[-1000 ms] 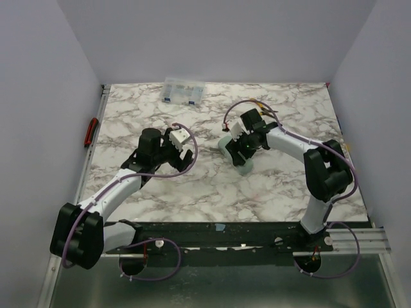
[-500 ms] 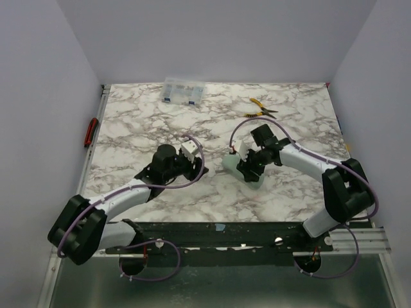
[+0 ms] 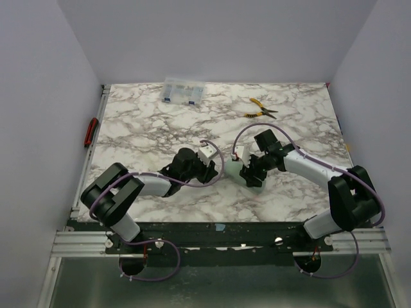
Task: Open the umbrella
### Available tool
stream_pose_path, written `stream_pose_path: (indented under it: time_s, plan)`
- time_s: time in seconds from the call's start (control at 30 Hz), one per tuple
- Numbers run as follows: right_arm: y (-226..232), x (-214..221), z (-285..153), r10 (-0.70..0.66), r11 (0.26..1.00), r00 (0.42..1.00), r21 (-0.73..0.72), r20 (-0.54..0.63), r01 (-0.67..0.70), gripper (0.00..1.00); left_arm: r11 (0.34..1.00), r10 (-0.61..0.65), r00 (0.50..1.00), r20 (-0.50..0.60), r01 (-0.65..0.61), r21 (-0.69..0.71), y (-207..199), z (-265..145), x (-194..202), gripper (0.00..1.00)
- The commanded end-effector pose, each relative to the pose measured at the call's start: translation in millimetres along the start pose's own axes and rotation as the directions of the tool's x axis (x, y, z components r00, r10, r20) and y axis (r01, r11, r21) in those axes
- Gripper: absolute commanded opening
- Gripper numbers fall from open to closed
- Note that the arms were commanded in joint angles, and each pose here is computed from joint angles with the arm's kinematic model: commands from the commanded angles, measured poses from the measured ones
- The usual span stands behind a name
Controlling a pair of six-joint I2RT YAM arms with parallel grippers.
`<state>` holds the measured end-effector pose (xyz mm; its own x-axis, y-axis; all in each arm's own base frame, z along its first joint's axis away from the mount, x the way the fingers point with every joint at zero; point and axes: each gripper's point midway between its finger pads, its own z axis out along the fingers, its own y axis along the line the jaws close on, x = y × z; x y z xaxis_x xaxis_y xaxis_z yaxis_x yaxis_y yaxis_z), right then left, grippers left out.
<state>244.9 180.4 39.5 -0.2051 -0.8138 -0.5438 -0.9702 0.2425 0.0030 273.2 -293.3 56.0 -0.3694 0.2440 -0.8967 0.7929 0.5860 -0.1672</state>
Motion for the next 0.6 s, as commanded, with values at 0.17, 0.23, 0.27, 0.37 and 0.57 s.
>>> stream_pose_path:
  time_s: [0.17, 0.23, 0.27, 0.37, 0.57]
  plan:
    - [28.4, 16.9, 8.9, 0.054, 0.993, 0.998, -0.102, -0.033, -0.058, 0.34, 0.997, 0.050, 0.997, 0.054, -0.053, 0.053, -25.3, 23.6, -1.1, 0.34]
    - [30.3, 16.9, 9.1, 0.057, 0.992, 0.998, -0.110, -0.028, -0.059, 0.34, 0.999, 0.034, 0.997, 0.064, -0.036, 0.020, -19.9, 27.3, -4.1, 0.35]
    - [31.1, 16.8, 9.2, 0.059, 0.992, 0.998, -0.113, -0.026, -0.061, 0.33, 1.000, 0.024, 0.997, 0.070, -0.024, 0.006, -17.5, 29.6, -6.9, 0.35]
    - [36.6, 17.3, 9.5, 0.068, 0.989, 0.998, -0.134, -0.020, -0.070, 0.33, 0.999, 0.028, 0.995, 0.092, -0.031, 0.032, -23.8, 34.7, -14.0, 0.35]
    - [41.9, 19.3, 11.9, 0.089, 0.984, 0.996, -0.154, -0.022, -0.091, 0.32, 0.991, 0.053, 0.991, 0.121, -0.067, 0.117, -51.8, 39.0, -16.7, 0.38]
